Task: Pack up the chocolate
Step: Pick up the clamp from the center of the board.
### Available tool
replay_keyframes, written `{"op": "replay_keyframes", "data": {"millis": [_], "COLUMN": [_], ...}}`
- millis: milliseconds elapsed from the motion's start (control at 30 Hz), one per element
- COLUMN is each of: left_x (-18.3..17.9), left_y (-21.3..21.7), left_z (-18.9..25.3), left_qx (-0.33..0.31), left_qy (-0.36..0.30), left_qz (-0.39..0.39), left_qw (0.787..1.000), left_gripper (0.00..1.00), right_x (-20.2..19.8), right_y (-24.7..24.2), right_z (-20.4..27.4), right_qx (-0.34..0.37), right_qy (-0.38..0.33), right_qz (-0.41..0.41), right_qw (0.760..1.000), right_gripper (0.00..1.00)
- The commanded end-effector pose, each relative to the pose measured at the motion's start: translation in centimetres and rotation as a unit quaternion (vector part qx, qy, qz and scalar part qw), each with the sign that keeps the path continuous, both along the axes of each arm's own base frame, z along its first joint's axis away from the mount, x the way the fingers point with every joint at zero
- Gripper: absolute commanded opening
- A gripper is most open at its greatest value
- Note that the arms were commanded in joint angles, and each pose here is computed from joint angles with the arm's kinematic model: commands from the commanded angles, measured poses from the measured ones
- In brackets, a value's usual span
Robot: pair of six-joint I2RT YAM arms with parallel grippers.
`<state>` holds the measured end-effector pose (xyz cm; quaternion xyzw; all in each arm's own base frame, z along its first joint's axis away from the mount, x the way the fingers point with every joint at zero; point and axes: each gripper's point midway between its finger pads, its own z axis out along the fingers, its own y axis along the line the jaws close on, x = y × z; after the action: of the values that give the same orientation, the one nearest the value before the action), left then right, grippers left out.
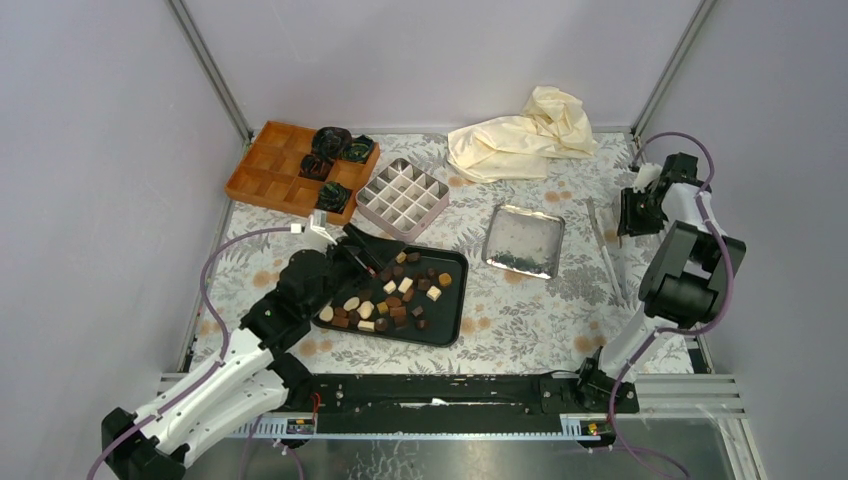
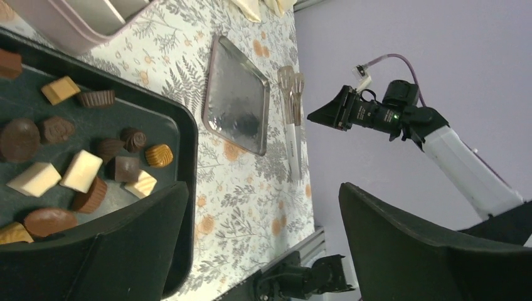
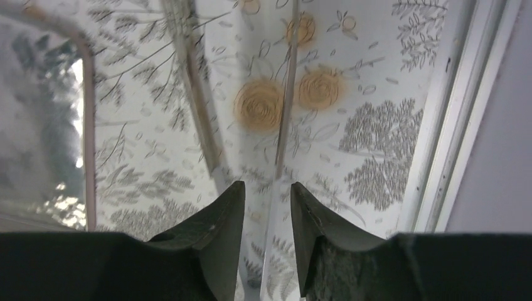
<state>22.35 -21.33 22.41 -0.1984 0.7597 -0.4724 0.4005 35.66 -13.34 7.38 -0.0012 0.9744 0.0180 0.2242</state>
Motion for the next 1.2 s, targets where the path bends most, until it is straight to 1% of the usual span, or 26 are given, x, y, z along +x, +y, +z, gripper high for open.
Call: {"op": "replay_keyframes", "data": {"millis": [0, 200, 367, 433, 500, 633, 733, 800, 833, 900, 933, 1000, 1033, 1167], "left_x": [1.4, 2.5, 3.6, 4.2, 4.3, 4.5, 4.3, 3.7, 3.2, 1.9, 1.1, -0.2, -0.7, -1.4], "left_y": [0.6, -0.3, -1.1, -1.4, -2.1, -3.2, -4.2, -4.9, -5.3, -6.0, -6.2, -6.2, -6.2, -7.1], "left_z": [3.6, 4.5, 4.3, 4.2, 4.3, 4.2, 4.7, 5.5, 6.2, 7.8, 8.9, 10.6, 11.5, 12.9], "left_qx": [0.013, 0.025, 0.022, 0.021, 0.016, 0.017, 0.009, -0.005, -0.017, -0.051, -0.074, -0.113, -0.128, -0.138], "left_qy": [-0.086, -0.109, -0.110, -0.111, -0.110, -0.106, -0.110, -0.130, -0.151, -0.203, -0.234, -0.277, -0.298, -0.332], "left_qz": [0.019, 0.009, -0.006, -0.011, -0.029, -0.061, -0.088, -0.115, -0.130, -0.165, -0.181, -0.196, -0.199, -0.209], "left_qw": [0.996, 0.994, 0.994, 0.994, 0.993, 0.992, 0.990, 0.985, 0.980, 0.964, 0.952, 0.934, 0.925, 0.910], "left_gripper": [0.99, 0.99, 0.99, 0.98, 0.98, 0.95, 0.93, 0.91, 0.89, 0.84, 0.84, 0.86, 0.90, 0.93], "right_x": [2.0, 2.5, 2.5, 2.3, 2.3, 2.1, 2.1, 2.2, 2.2, 1.9, 1.7, 1.1, 0.8, -0.9], "right_y": [-1.2, -1.6, -2.0, -2.1, -2.1, -1.8, -0.7, 0.6, 1.5, 3.9, 5.4, 8.2, 9.7, 15.1], "right_z": [-1.6, -3.7, -5.0, -5.4, -5.6, -5.5, -3.8, -1.0, 0.3, 3.2, 4.6, 7.3, 8.7, 13.8], "right_qx": [0.005, 0.011, 0.007, 0.003, 0.002, 0.006, 0.024, 0.046, 0.065, 0.114, 0.148, 0.214, 0.249, 0.374], "right_qy": [0.013, 0.036, 0.052, 0.056, 0.055, 0.049, 0.023, -0.011, -0.026, -0.056, -0.071, -0.095, -0.105, -0.129], "right_qz": [-0.012, -0.016, -0.015, -0.016, -0.016, -0.019, -0.015, -0.008, 0.000, 0.022, 0.035, 0.062, 0.074, 0.127], "right_qw": [1.000, 0.999, 0.999, 0.998, 0.998, 0.999, 0.999, 0.999, 0.998, 0.992, 0.986, 0.970, 0.960, 0.909], "right_gripper": [0.38, 0.31, 0.16, 0.13, 0.10, 0.01, 0.00, 0.00, 0.00, 0.00, 0.00, 0.00, 0.00, 0.00]}}
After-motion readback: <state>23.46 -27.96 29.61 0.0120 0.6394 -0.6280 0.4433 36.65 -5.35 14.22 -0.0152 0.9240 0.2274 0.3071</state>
